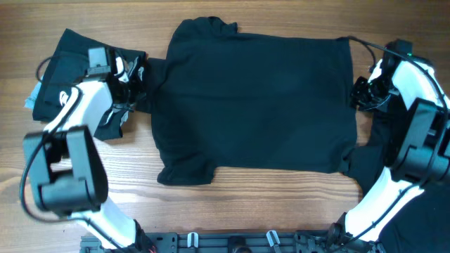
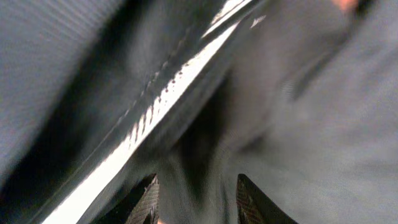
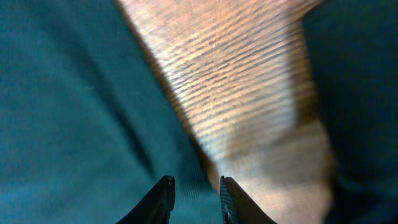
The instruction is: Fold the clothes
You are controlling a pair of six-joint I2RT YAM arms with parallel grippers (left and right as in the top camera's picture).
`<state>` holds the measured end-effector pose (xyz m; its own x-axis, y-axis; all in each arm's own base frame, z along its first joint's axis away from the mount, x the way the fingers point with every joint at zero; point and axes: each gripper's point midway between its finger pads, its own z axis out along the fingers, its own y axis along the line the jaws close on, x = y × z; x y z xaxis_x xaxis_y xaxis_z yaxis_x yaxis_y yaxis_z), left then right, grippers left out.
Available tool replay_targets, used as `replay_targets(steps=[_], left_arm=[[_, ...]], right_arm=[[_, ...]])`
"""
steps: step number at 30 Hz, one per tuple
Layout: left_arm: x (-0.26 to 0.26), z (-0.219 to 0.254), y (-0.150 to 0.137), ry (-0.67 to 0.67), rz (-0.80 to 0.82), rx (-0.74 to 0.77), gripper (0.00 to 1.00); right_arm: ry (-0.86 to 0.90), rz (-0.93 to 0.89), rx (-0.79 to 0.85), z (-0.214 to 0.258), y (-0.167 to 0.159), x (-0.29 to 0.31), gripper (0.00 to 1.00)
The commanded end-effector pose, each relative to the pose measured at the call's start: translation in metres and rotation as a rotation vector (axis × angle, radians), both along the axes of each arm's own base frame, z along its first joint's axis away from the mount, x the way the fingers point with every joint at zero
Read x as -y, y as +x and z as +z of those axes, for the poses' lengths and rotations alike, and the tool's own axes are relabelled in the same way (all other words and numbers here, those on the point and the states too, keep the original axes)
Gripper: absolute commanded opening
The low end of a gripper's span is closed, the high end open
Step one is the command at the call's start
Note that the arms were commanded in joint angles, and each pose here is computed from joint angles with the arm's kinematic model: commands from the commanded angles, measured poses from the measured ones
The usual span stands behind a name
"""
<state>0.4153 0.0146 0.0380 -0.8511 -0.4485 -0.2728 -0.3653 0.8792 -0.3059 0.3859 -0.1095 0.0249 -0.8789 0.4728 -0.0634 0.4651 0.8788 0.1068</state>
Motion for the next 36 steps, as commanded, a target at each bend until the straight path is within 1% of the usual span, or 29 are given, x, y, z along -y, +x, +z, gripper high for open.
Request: replay_targets(steps=[1, 3, 4, 5, 6, 7, 9, 10, 11, 13, 14, 16, 19, 23, 25, 27, 30, 32, 34, 36], left_arm=[[-0.005, 0.059, -0.016, 0.034, -0.005, 0.078, 0.47], [-0.001, 0.07, -0.035, 0.026, -0.008, 0.04, 0.47], [0.001, 0.072, -0.044, 0.019, -0.011, 0.018, 0.47], [0.002, 0.073, -0.049, 0.013, -0.013, 0.002, 0.47], [0.005, 0.074, -0.057, -0.001, -0.018, -0.021, 0.47], [0.009, 0.073, -0.063, -0.019, -0.025, -0.043, 0.45], [0.021, 0.071, -0.073, -0.074, -0.08, -0.074, 0.39], [0.026, 0.071, -0.076, -0.092, -0.103, -0.082, 0.36], [0.031, 0.071, -0.08, -0.111, -0.133, -0.089, 0.35], [0.041, 0.071, -0.086, -0.115, -0.201, -0.101, 0.35], [0.044, 0.07, -0.089, -0.113, -0.218, -0.11, 0.35], [0.049, 0.068, -0.097, -0.098, -0.257, -0.139, 0.36], [0.054, 0.067, -0.102, -0.097, -0.27, -0.161, 0.37], [0.054, 0.067, -0.101, -0.096, -0.271, -0.157, 0.38], [0.054, 0.067, -0.102, -0.097, -0.271, -0.158, 0.4], [0.054, 0.067, -0.105, -0.099, -0.271, -0.171, 0.4], [0.055, 0.066, -0.113, -0.105, -0.272, -0.207, 0.41], [0.055, 0.065, -0.119, -0.105, -0.289, -0.227, 0.42], [0.054, 0.064, -0.122, -0.1, -0.287, -0.24, 0.43], [0.053, 0.064, -0.122, -0.093, -0.285, -0.24, 0.43]], right_arm=[[0.01, 0.009, 0.215, 0.083, 0.017, -0.007, 0.31], [0.033, -0.005, 0.27, 0.113, 0.011, -0.016, 0.36], [0.036, -0.029, 0.279, 0.123, 0.006, -0.018, 0.43], [0.045, -0.061, 0.277, 0.131, 0.0, -0.02, 0.48], [0.049, -0.077, 0.271, 0.136, -0.006, -0.021, 0.5], [0.048, -0.081, 0.26, 0.137, -0.011, -0.022, 0.46], [0.069, -0.095, 0.196, 0.128, -0.025, -0.027, 0.27], [0.077, -0.097, 0.165, 0.121, -0.031, -0.029, 0.24], [0.087, -0.105, 0.12, 0.11, -0.04, -0.031, 0.23], [0.079, -0.17, 0.022, 0.085, -0.062, -0.029, 0.18], [0.065, -0.191, -0.013, 0.076, -0.071, -0.026, 0.18], [0.056, -0.281, -0.121, 0.044, -0.105, -0.018, 0.19], [0.161, -0.348, -0.182, 0.012, -0.137, -0.025, 0.19], [0.259, -0.385, -0.213, -0.024, -0.165, -0.044, 0.18], [0.245, -0.427, -0.231, -0.038, -0.176, -0.046, 0.17], [0.16, -0.525, -0.23, -0.048, -0.182, -0.028, 0.17], [0.065, -0.665, -0.165, -0.042, -0.175, 0.02, 0.14], [0.062, -0.728, -0.127, -0.03, -0.172, 0.045, 0.15], [0.085, -0.722, -0.076, -0.017, -0.164, 0.062, 0.19], [0.139, -0.717, -0.035, -0.008, -0.155, 0.063, 0.24]])
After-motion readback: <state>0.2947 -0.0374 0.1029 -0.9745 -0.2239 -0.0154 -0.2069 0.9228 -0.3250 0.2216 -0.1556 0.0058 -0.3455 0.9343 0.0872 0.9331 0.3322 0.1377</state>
